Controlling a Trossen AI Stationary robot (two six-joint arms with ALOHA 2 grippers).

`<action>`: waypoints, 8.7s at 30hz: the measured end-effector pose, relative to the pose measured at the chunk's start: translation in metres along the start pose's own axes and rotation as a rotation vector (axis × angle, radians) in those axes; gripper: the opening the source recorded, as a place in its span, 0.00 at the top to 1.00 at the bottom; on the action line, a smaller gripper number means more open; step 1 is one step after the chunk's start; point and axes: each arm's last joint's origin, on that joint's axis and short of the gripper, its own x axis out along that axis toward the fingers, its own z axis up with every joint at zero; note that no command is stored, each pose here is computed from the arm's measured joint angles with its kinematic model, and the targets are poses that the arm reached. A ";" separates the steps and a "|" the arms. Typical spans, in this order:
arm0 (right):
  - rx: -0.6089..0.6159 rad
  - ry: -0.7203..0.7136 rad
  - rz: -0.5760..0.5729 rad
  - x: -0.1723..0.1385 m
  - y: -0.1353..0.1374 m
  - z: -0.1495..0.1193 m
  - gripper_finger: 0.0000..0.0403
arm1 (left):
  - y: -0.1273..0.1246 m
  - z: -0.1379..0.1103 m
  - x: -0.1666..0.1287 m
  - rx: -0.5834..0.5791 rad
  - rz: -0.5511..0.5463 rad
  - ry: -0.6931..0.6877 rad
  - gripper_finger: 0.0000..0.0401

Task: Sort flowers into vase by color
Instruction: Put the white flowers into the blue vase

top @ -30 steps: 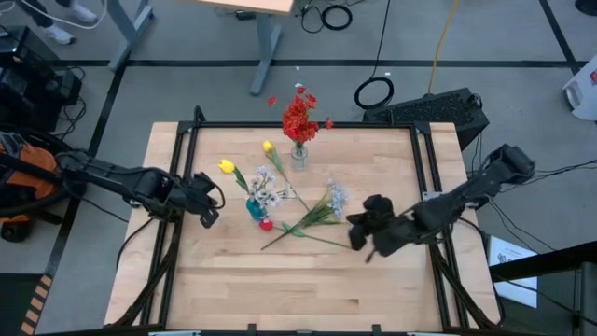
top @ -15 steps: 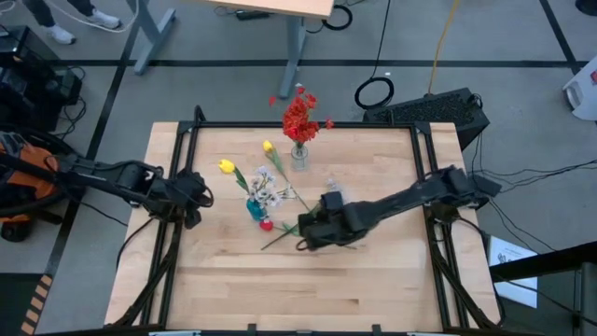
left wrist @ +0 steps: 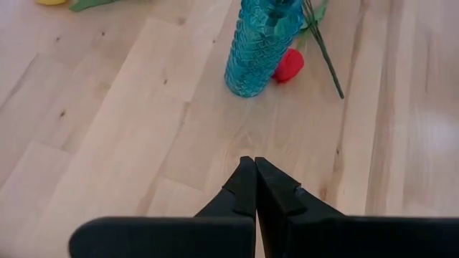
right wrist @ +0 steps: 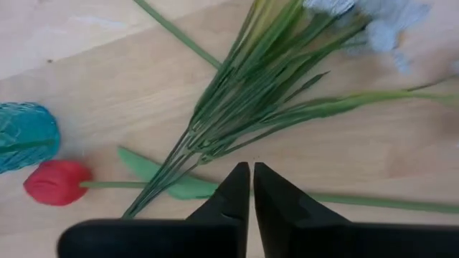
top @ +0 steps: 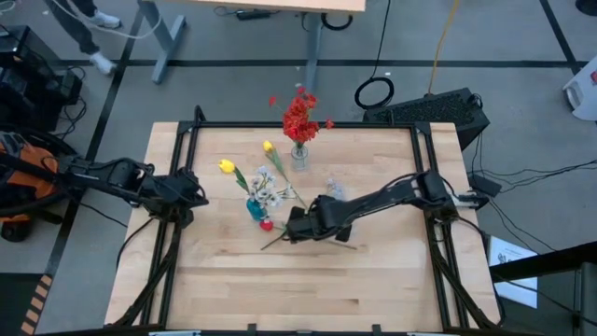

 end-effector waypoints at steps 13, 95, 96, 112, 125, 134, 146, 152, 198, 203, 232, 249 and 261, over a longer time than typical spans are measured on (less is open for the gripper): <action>0.094 -0.024 0.019 0.016 0.006 -0.001 0.71 | -0.001 0.000 0.000 0.052 -0.016 0.008 1.00; -1.006 -0.671 0.484 -0.209 -0.154 -0.004 0.99 | -0.009 0.016 0.005 -0.029 -0.032 -0.113 0.98; -0.996 -0.681 0.511 -0.210 -0.155 -0.007 0.99 | -0.010 0.017 0.005 -0.032 -0.040 -0.126 0.98; -1.000 -0.678 0.798 -0.220 -0.123 -0.054 0.99 | -0.059 0.054 0.011 0.122 -0.416 -0.354 0.98; -1.096 -0.576 1.152 -0.228 -0.046 -0.057 0.99 | -0.105 0.072 0.031 0.159 -0.531 -0.430 0.98; -1.078 -0.547 1.303 -0.209 -0.006 -0.053 0.99 | -0.112 0.082 0.024 0.134 -0.612 -0.557 0.97; -1.036 -0.612 1.412 -0.182 0.030 -0.050 0.99 | -0.116 0.087 0.017 0.230 -0.525 -0.718 0.64; -1.093 -0.685 1.383 -0.175 0.036 -0.048 0.99 | -0.115 0.088 0.016 0.267 -0.454 -0.761 0.65; -1.123 -0.731 1.356 -0.161 0.059 -0.018 0.99 | -0.113 0.097 0.009 0.176 -0.368 -0.897 0.88; -1.123 -0.750 1.357 -0.162 0.060 -0.016 0.99 | -0.114 0.098 0.007 0.155 -0.381 -0.909 0.98; -1.065 -0.463 1.250 -0.215 0.013 0.017 0.68 | -0.072 0.085 -0.049 0.157 -0.270 -0.830 1.00; -1.152 -0.114 0.516 -0.175 -0.079 -0.016 0.97 | -0.056 0.068 -0.034 0.144 0.015 -0.708 1.00; -1.192 -0.073 0.297 -0.117 -0.071 -0.048 0.99 | -0.055 0.069 0.001 0.139 0.096 -0.726 1.00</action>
